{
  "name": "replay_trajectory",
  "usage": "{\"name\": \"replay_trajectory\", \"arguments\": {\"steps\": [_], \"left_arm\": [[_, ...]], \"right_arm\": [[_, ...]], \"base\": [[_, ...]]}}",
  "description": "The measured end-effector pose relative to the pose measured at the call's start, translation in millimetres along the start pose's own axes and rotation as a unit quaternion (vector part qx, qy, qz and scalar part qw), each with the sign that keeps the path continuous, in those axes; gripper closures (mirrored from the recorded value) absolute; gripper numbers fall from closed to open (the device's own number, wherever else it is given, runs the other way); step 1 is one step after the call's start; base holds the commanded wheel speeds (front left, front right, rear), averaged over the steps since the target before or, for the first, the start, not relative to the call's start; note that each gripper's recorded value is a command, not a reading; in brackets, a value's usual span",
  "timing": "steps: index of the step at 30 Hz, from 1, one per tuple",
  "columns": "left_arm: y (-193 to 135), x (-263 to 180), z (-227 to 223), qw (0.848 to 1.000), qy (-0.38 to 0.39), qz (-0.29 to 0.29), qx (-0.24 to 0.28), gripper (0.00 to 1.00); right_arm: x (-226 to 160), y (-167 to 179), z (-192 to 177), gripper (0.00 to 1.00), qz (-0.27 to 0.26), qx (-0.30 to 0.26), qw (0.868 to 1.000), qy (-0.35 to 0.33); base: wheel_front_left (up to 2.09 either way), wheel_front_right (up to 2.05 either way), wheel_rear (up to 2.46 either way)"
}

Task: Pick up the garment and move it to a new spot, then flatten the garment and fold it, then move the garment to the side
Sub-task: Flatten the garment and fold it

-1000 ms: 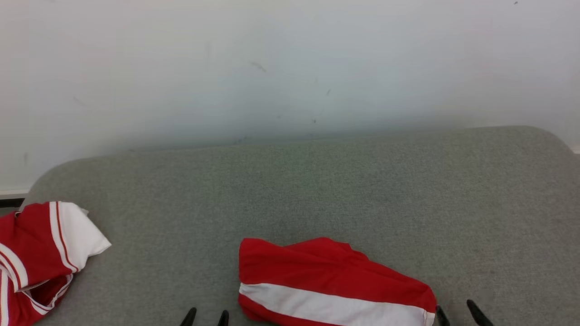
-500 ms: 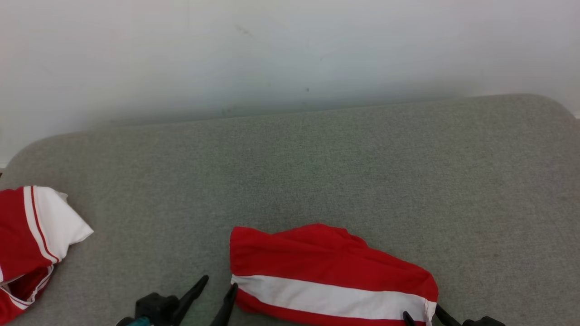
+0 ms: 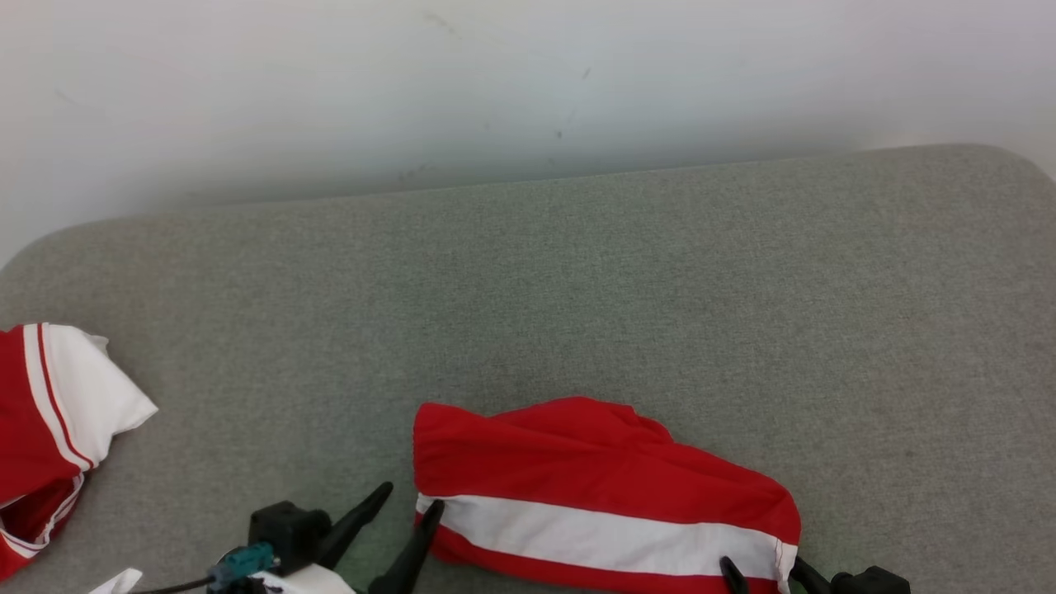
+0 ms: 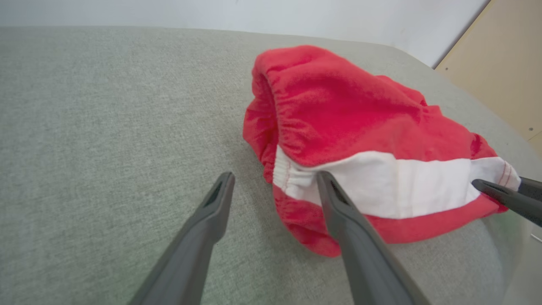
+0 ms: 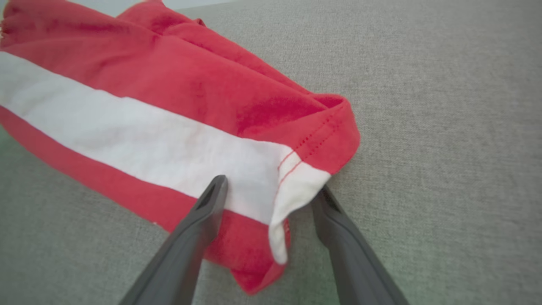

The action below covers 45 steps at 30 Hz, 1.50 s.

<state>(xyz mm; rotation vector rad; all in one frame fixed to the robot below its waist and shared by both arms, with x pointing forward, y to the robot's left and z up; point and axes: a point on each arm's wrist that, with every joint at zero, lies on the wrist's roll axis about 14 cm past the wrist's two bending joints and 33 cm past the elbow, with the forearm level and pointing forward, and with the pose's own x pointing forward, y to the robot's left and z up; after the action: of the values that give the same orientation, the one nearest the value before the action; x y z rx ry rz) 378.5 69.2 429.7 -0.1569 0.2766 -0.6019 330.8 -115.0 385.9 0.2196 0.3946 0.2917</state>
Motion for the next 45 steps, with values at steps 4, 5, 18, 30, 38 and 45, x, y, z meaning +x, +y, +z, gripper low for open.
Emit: {"name": "replay_trajectory", "arguments": {"steps": [4, 5, 18, 30, 38, 45], "left_arm": [[-1.8, 2.9, 2.2, 1.0, 0.004, -0.013, -0.002, 0.0], [-1.7, 3.4, 1.7, 1.0, 0.006, -0.016, -0.001, 0.0], [-21.5, 13.8, -5.0, 0.997, 0.029, -0.066, -0.009, 0.0], [-40.3, 6.7, 0.6, 0.995, 0.028, -0.097, -0.021, 1.0], [-69.4, -9.4, 36.1, 0.987, -0.003, -0.136, -0.089, 1.0], [-85.2, -32.5, 90.4, 0.977, -0.048, -0.163, -0.127, 1.0]], "right_arm": [[0.5, -1.4, -1.6, 0.0, 0.0, 0.001, 1.0, 0.001], [1.3, -1.6, -1.0, 0.0, 0.0, 0.0, 1.0, 0.001], [5.2, 1.7, 0.0, 0.22, 0.007, 0.003, 1.0, -0.003], [2.8, 5.6, 15.3, 1.0, 0.018, 0.02, 0.999, -0.03], [-9.7, -5.3, 52.7, 1.0, 0.013, 0.055, 0.994, -0.093], [-34.0, -17.4, 95.1, 1.0, 0.026, 0.082, 0.987, -0.138]], "base": [[0.0, 0.0, 0.0], [0.0, 0.0, 0.0], [0.0, 0.0, 0.0], [0.0, 0.0, 0.0], [0.0, 0.0, 0.0], [0.0, 0.0, 0.0]]}}
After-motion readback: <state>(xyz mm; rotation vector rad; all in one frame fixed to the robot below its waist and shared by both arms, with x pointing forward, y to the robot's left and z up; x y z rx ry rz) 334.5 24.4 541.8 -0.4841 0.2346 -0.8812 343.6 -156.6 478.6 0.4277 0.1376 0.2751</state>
